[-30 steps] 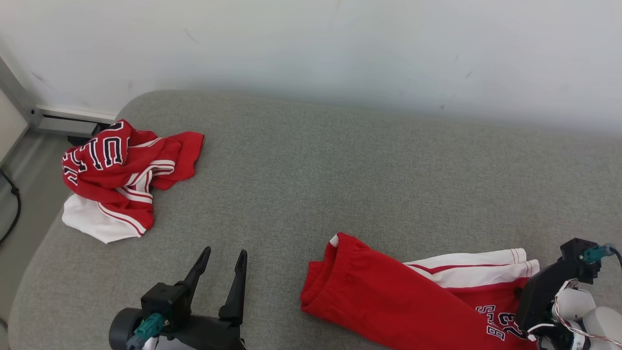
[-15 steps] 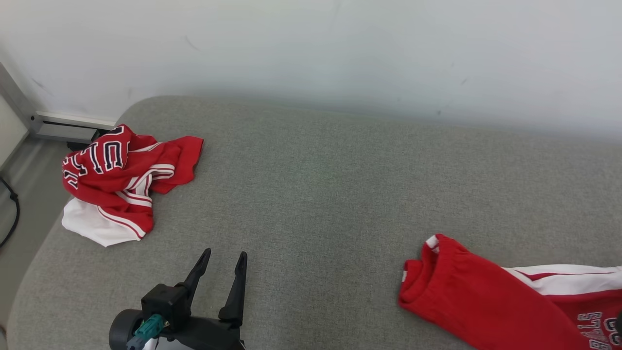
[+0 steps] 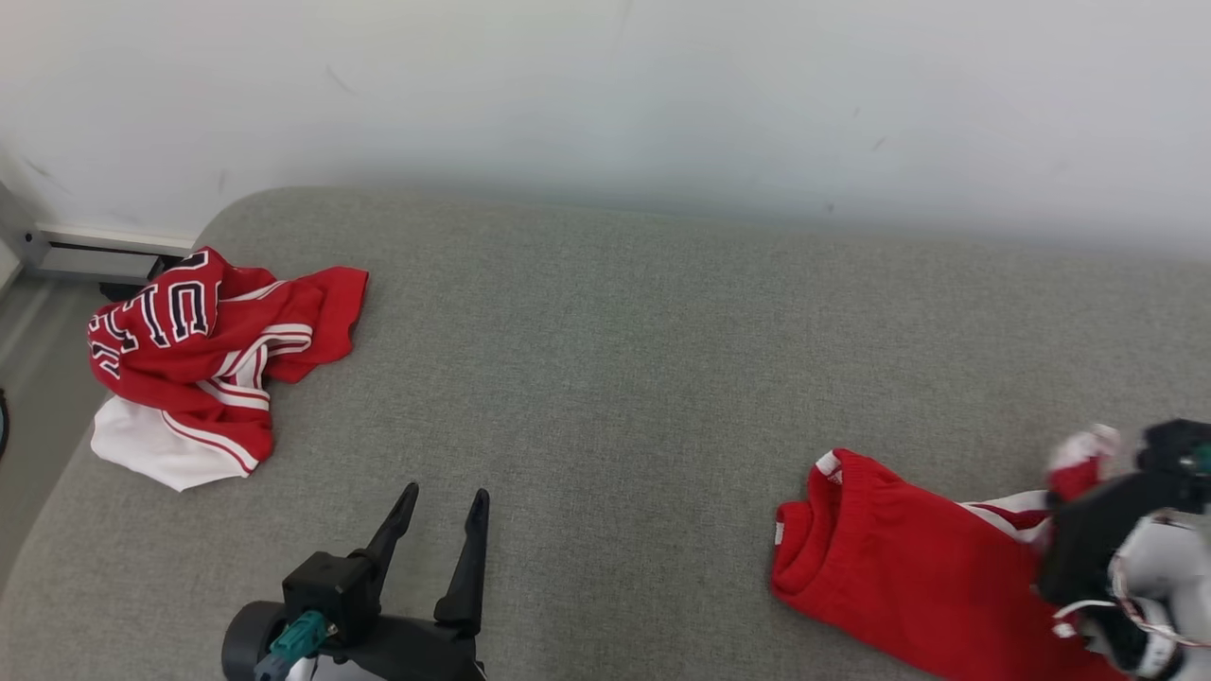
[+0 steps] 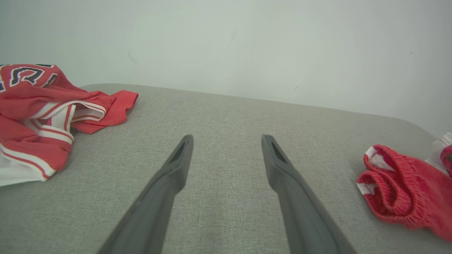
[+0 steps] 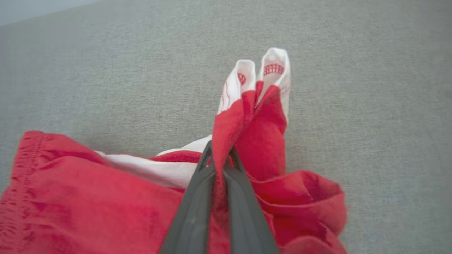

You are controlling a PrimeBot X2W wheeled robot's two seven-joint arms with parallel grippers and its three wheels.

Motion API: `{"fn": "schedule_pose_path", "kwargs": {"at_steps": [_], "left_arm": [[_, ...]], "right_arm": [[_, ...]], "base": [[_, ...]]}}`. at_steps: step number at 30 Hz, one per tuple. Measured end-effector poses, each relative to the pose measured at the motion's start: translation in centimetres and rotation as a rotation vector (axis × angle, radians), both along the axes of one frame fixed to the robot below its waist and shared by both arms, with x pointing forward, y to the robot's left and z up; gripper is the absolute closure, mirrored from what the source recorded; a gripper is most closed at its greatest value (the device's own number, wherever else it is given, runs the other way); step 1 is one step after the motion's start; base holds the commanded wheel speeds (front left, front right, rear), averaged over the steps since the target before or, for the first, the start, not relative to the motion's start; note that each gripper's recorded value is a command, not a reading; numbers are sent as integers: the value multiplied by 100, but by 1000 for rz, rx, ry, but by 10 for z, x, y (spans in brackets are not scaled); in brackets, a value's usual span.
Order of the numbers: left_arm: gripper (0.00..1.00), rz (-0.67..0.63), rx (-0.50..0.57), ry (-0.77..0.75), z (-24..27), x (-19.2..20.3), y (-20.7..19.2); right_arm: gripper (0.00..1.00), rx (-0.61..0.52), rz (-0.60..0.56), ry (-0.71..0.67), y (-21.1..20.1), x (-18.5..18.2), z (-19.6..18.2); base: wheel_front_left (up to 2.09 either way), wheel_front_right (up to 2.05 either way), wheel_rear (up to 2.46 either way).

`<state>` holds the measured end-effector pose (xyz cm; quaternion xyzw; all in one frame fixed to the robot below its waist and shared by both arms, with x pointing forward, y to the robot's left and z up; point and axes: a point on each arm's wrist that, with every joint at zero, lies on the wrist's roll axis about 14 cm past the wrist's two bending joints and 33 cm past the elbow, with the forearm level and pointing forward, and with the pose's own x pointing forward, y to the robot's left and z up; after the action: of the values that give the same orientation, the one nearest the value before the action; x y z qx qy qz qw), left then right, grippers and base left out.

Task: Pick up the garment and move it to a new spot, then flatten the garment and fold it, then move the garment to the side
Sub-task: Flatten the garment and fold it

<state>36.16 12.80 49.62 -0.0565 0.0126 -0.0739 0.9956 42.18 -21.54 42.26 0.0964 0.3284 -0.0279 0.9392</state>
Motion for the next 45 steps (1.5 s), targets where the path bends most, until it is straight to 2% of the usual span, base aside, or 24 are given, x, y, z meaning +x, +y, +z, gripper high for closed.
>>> {"fn": "schedule_pose_path", "kwargs": {"at_steps": [3, 14, 22, 32, 33, 34, 35, 40, 45], "left_arm": [[0, -14, -8, -3, 2, 0, -6], [0, -9, -11, -1, 1, -2, -3], [0, -4, -11, -3, 2, -4, -2], [0, 7, -14, -3, 2, -6, 0], [0, 8, -14, -3, 2, -6, 1], [0, 10, -14, -2, 2, -7, 1], [0, 11, -13, -2, 2, -7, 2], [0, 16, -12, -1, 2, -8, 4], [0, 15, -11, -3, 2, -9, 4]], "right_arm": [[100, 72, 103, -36, 46, 1, 11], [100, 223, 293, -92, 130, -6, 41], [100, 253, 379, -40, 165, -21, 36], [100, 235, 367, 0, 167, -22, 27], [93, 239, 366, 1, 168, -22, 27], [27, 244, 363, -1, 169, -21, 28], [0, 251, 356, -9, 170, -19, 30], [0, 333, 329, -118, 179, -3, 60], [0, 365, 312, -246, 178, 9, 94]], "base": [[0, 0, 0], [0, 0, 0], [0, 0, 0], [0, 0, 0], [0, 0, 0], [0, 0, 0], [0, 0, 0], [0, 0, 0], [0, 0, 0]]}}
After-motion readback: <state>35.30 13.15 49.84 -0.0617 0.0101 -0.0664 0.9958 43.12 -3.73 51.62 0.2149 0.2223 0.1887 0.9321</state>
